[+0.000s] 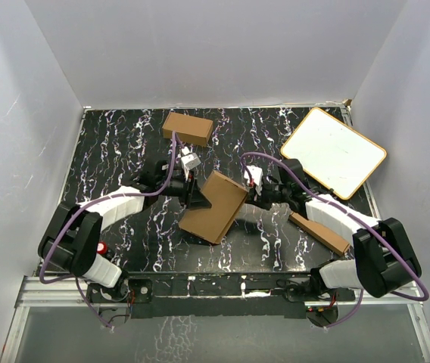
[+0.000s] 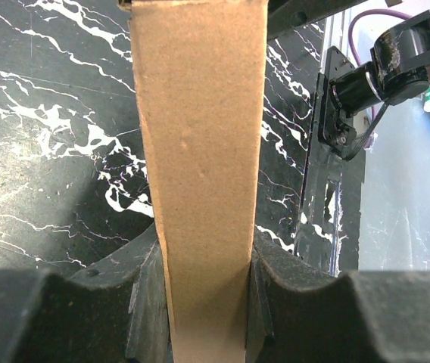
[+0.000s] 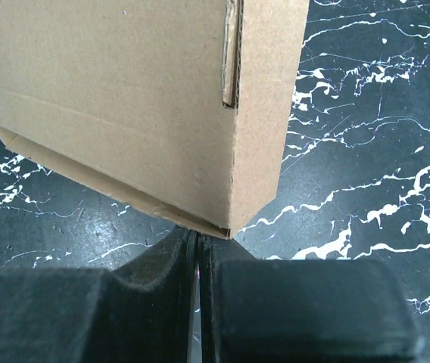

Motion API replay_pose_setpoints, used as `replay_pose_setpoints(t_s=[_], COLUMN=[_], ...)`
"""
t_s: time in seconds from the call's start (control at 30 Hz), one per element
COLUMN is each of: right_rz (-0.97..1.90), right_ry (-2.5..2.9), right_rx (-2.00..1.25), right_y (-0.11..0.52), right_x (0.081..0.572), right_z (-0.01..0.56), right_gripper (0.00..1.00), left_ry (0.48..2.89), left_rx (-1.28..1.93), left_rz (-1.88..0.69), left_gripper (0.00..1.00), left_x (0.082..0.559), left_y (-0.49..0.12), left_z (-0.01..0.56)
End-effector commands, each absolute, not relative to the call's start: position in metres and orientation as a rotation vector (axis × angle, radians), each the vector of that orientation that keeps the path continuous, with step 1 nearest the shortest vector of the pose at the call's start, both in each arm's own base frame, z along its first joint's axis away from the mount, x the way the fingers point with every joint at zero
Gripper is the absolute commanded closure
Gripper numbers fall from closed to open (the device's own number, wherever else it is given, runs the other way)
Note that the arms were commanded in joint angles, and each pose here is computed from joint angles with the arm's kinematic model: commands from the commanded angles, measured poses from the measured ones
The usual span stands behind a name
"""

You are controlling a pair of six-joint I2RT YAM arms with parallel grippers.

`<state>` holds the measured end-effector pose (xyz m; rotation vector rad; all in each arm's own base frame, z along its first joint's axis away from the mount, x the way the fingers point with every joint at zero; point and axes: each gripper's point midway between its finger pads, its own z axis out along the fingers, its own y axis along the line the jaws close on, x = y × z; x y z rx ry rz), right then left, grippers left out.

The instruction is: Fold the paper box

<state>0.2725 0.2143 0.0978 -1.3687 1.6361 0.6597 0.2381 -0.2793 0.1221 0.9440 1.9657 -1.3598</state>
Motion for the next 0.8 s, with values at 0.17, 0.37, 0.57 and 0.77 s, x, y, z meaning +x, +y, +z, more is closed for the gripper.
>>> replay_pose_setpoints(t_s=[0.17,0.37,0.57,0.77], right_rz=[0.616,0.659,0.654,0.636], right_ry=[1.400,1.408,1.439,1.443], right_rx=[-1.428,-1.425,-1.361,-1.300], right_y=[0.206,0.193,0.178,0.164], right_x=[0.280,0.276,0.284,0.289], right_z=[0.133,0.132,0.138,0.146], right_gripper=[0.85,0.79,0.78,0.78], left_ry=[2.001,2.065,2.426,2.772], left_rx=[0.853,0.701,0.631,0.537], left_rz=[-1.314,-1.344,-1.267,-0.964], left_gripper=[1.00,1.00,1.00,1.00], left_x=[0.251,0.258,0.260,0.260], left_y=[-0.279,-0.271,-0.248,-0.213], left_z=[0.115,0.117,0.107,0.086])
